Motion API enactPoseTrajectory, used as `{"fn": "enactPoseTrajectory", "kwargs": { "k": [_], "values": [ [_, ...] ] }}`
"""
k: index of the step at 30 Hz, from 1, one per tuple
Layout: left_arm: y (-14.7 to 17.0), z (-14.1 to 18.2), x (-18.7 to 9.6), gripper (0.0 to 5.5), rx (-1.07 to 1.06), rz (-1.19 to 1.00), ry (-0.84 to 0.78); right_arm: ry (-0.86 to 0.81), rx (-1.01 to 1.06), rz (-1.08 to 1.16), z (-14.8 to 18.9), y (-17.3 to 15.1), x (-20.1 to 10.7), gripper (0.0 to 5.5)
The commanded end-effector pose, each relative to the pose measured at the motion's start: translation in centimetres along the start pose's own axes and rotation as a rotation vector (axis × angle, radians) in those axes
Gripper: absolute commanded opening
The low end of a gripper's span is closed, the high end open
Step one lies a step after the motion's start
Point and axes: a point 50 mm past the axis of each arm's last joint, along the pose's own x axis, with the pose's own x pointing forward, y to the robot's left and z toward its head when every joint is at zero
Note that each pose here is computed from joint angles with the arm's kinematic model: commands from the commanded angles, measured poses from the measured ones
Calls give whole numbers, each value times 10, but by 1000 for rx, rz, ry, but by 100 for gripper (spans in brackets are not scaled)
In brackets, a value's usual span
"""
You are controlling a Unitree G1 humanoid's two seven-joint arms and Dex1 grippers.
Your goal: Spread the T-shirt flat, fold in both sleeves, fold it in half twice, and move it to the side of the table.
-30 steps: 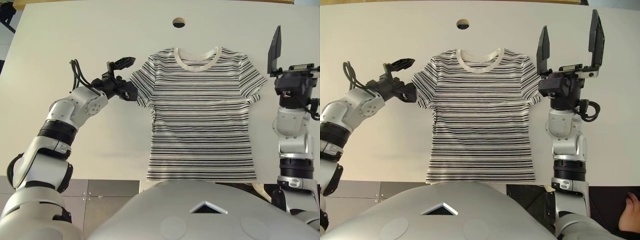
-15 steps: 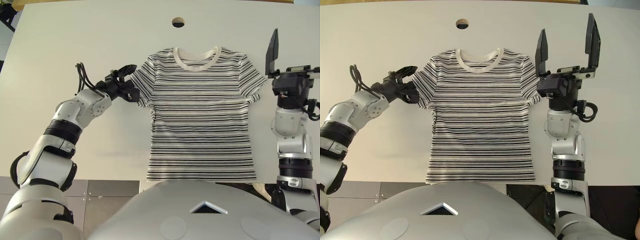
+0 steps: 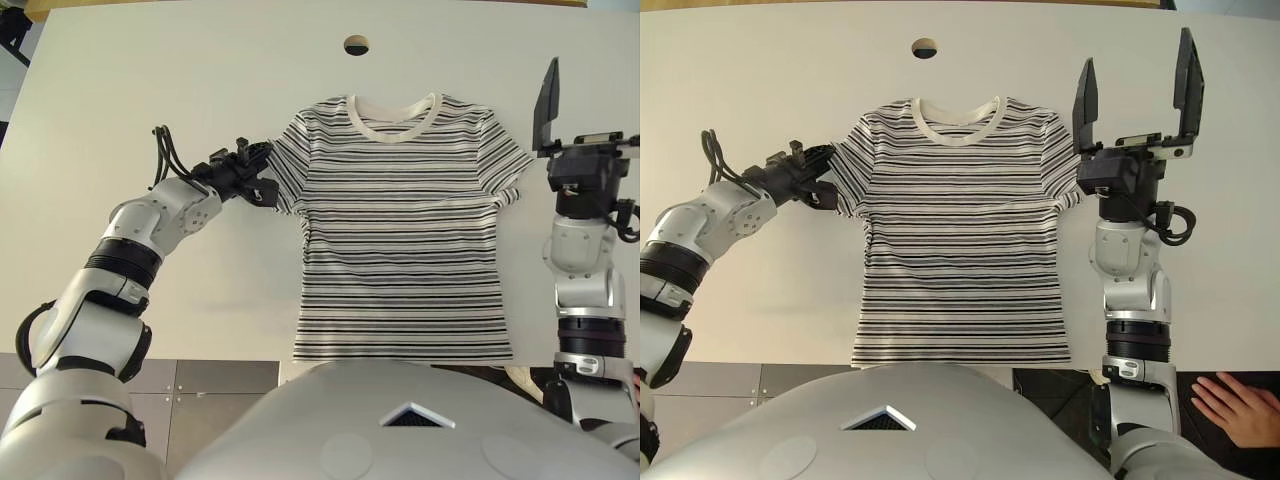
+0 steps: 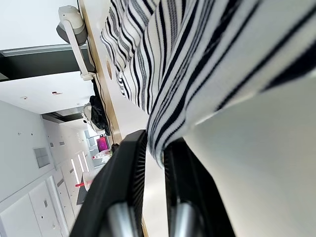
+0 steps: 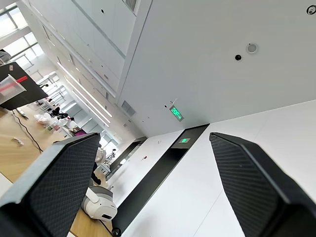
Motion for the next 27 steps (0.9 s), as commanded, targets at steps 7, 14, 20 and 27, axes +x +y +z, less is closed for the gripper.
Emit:
{"fn": "enactPoseTrajectory", "kwargs": {
  "k": [7, 14, 20, 27],
  "values": [
    [-17, 23, -8, 12, -90, 80, -33, -1, 1, 11, -2, -2, -1, 408],
    [12, 35, 3, 12, -187, 325, -47, 15, -1, 16, -6, 0, -2, 408],
    [21, 37, 15, 12, -166, 363, -41, 32, 6, 18, -9, 4, -4, 408],
    [42, 56, 30, 12, -130, 417, -131, 72, -2, 19, -19, 7, -8, 408]
  ]
}}
